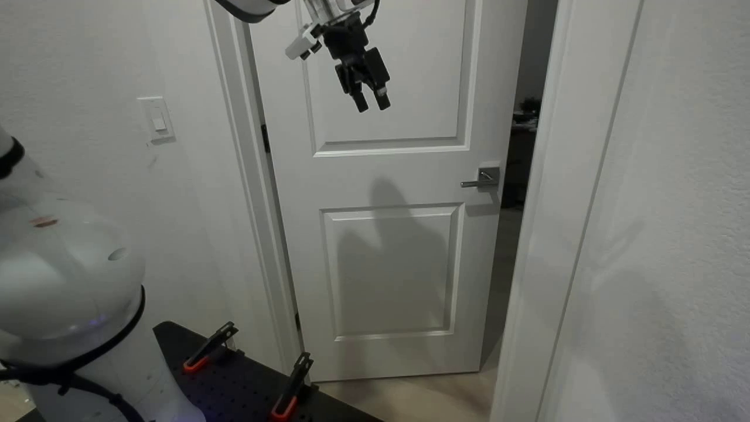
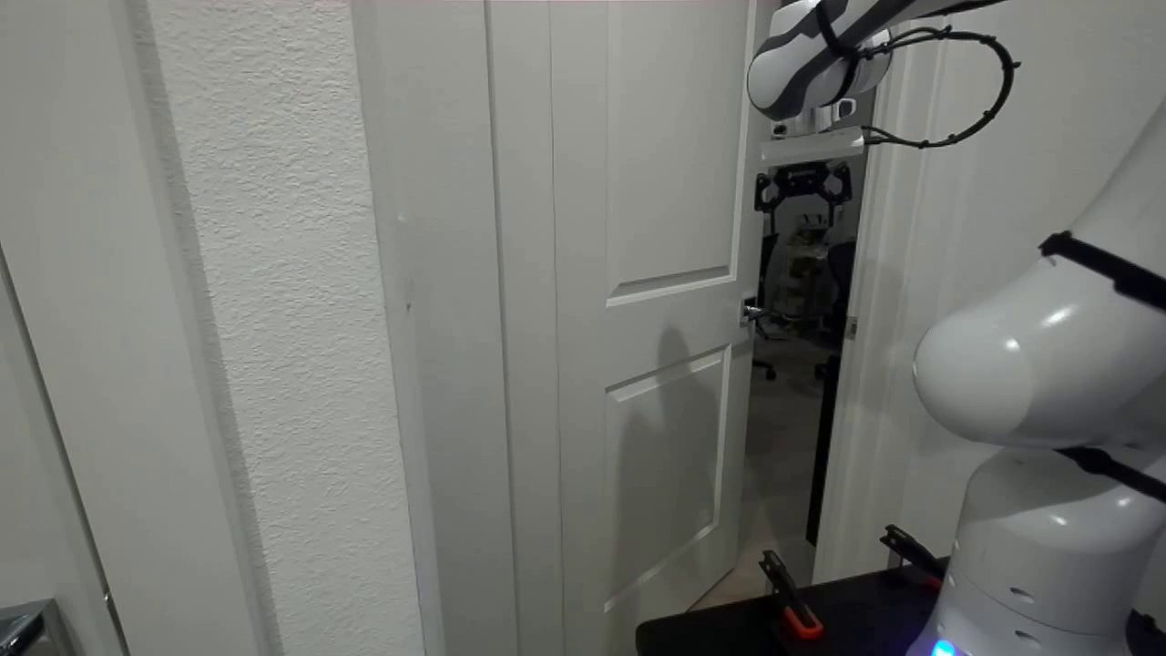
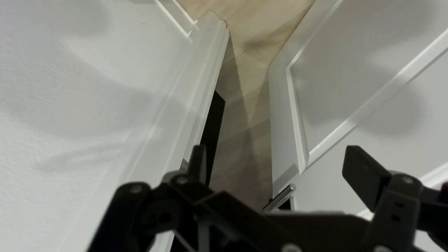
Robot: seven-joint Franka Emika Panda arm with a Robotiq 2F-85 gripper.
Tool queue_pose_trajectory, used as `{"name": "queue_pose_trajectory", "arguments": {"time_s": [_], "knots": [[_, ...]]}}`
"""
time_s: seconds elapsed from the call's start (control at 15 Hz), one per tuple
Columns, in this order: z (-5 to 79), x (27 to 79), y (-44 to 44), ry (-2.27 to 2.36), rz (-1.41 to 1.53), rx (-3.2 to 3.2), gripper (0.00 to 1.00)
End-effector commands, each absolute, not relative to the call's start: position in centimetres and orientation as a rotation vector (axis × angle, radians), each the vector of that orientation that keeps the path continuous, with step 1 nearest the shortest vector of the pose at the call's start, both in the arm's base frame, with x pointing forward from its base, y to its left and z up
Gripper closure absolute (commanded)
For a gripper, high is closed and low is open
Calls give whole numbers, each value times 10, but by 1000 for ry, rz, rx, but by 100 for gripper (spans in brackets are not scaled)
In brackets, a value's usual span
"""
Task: Turn the light on, open the door then turn off the light
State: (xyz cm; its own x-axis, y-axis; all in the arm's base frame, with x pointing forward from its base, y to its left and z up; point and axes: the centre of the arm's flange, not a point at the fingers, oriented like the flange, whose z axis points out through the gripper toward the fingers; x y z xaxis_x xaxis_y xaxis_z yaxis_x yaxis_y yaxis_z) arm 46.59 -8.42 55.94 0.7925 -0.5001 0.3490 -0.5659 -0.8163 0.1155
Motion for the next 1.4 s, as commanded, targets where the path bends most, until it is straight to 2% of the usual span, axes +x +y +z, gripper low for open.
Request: {"name": "queue_pose_trajectory", "arguments": {"time_s": [0.0, 0.53, 1.33], "knots": [[572, 428, -72, -735, 427, 2854, 0], [589, 394, -35, -567, 428, 3007, 0], [582, 393, 65, -268, 384, 3190, 0]]}}
